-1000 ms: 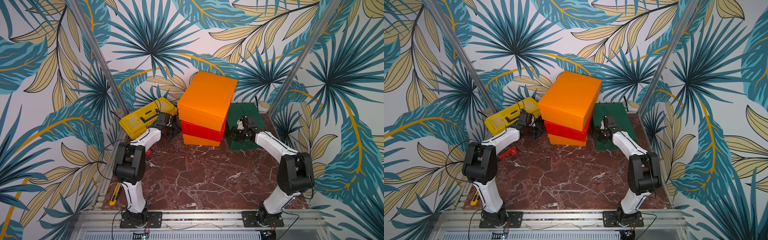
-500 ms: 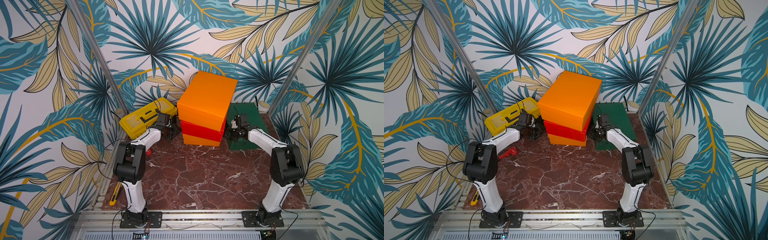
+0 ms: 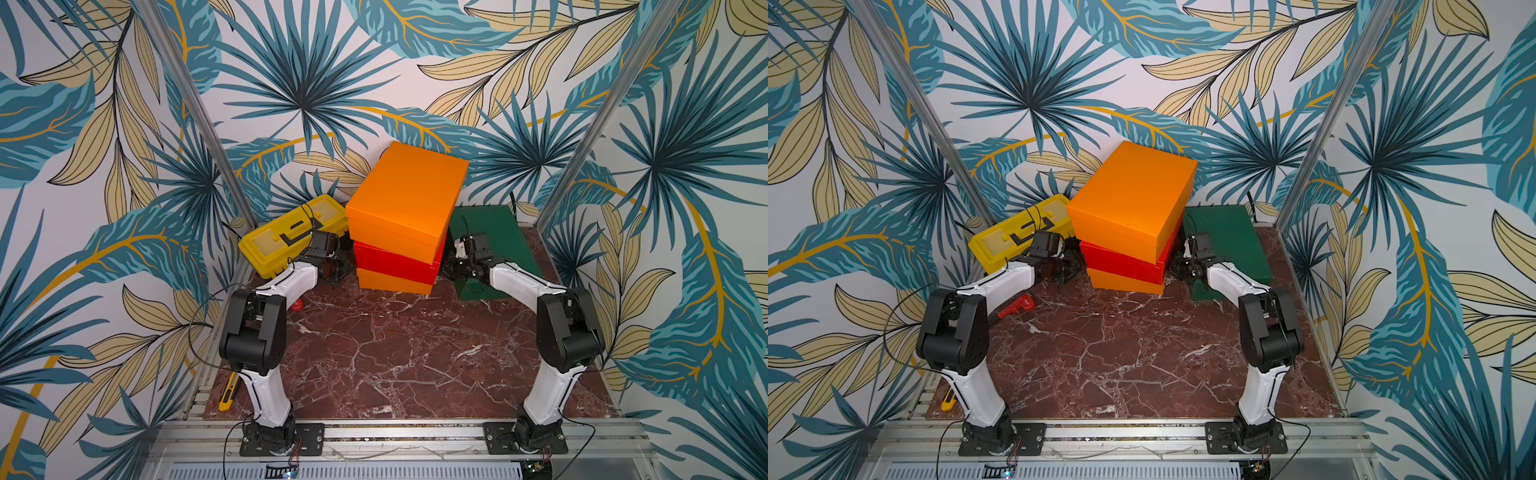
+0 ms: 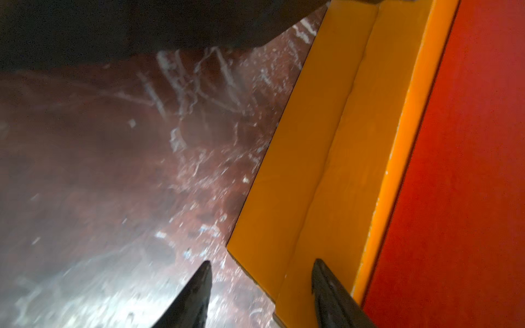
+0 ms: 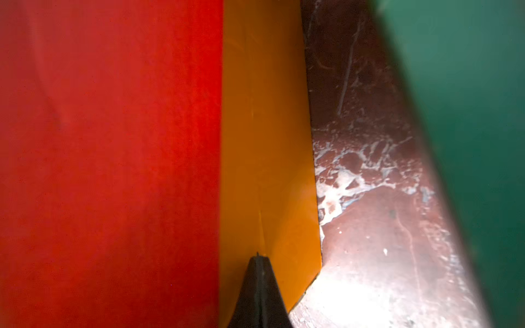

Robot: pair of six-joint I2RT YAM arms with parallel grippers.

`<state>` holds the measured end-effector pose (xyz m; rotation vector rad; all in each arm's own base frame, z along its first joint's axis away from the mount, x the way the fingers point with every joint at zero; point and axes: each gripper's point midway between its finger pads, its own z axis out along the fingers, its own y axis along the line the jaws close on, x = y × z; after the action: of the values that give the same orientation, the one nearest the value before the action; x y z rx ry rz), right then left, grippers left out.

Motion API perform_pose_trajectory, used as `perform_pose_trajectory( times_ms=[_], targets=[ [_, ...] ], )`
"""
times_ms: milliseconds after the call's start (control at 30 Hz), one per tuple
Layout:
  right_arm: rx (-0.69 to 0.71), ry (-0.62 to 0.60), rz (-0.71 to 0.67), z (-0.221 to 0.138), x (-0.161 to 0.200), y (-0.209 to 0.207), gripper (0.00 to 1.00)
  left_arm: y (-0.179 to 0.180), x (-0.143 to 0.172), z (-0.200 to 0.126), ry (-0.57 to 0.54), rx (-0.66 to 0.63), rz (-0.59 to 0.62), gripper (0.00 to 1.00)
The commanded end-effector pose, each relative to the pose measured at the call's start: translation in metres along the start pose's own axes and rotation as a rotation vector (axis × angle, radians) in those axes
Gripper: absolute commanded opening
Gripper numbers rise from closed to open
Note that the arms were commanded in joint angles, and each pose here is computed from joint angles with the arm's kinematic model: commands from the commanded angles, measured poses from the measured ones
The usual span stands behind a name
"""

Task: Stack the shoeboxes
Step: Move the shoebox to the center of the board.

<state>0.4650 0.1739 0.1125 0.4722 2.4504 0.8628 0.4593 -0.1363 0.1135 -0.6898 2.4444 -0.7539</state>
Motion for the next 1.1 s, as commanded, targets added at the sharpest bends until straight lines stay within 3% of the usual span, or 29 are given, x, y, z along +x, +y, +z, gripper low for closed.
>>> perform_pose_trajectory(
  times_ms=[0,433,633,900,1067],
  targets=[
    [-0.074,0.087,-0.011,0.003,0.047,0.019,0.0,-0.024,0.033,-0.018,0.063,0.093,0.053,0.57],
    [-0.078,0.077,0.004,-0.028,0.09,0.008,0.0,0.009,0.066,-0.067,0.014,0.077,0.045,0.58],
    [0.065,0.06,-0.072,-0.069,0.091,-0.006,0.0,0.019,0.07,-0.095,-0.023,0.036,0.07,0.58],
    [0.308,-0.098,-0.175,-0.149,0.059,-0.025,0.0,0.018,0.073,-0.182,-0.167,0.033,0.142,0.57],
    [0.35,-0.197,-0.145,-0.186,0.032,-0.037,0.0,-0.001,0.09,-0.249,-0.267,0.082,0.213,0.63]
  ],
)
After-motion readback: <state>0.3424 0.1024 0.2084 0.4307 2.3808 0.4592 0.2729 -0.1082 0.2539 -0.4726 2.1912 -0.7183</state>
